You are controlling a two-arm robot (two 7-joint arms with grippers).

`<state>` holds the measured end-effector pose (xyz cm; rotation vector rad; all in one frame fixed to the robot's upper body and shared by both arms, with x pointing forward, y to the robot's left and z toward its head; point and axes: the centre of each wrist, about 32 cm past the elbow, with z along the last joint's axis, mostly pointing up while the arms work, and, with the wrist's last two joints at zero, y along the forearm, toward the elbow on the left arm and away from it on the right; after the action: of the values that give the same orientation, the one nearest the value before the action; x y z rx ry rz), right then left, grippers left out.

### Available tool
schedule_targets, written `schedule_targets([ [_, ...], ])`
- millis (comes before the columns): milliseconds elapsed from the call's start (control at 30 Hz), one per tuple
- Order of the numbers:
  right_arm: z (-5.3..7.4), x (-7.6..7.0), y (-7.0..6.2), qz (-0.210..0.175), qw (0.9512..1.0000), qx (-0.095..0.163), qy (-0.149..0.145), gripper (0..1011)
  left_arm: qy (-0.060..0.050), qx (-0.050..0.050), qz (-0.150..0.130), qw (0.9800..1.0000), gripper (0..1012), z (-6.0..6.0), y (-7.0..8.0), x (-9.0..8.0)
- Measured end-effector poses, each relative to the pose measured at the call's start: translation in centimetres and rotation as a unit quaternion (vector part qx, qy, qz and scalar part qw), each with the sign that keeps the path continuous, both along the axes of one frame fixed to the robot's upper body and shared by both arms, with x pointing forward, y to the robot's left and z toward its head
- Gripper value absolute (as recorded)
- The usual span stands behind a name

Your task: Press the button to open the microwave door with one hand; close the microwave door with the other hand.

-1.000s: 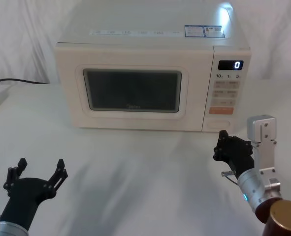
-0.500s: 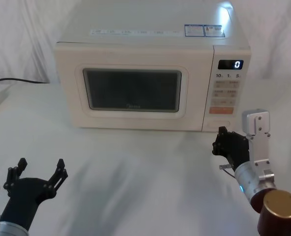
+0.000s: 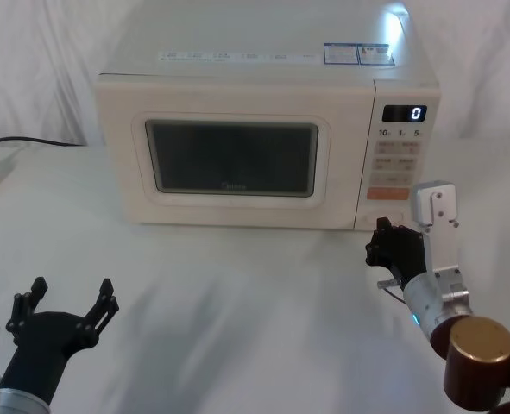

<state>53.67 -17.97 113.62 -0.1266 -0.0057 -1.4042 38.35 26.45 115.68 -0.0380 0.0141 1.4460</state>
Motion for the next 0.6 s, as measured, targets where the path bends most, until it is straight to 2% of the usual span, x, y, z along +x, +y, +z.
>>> schedule_targets([
  [233,-0.1,0.9,0.2,-0.004,0.9999,-0.007,0.01,0,0.0,0.0,0.0,1.0,1001,0.0,0.0,0.0],
  [600,-0.1,2.1,0.0,-0.012,0.9997,-0.002,0.02,0,0.0,0.0,0.0,1.0,1001,0.0,0.0,0.0],
])
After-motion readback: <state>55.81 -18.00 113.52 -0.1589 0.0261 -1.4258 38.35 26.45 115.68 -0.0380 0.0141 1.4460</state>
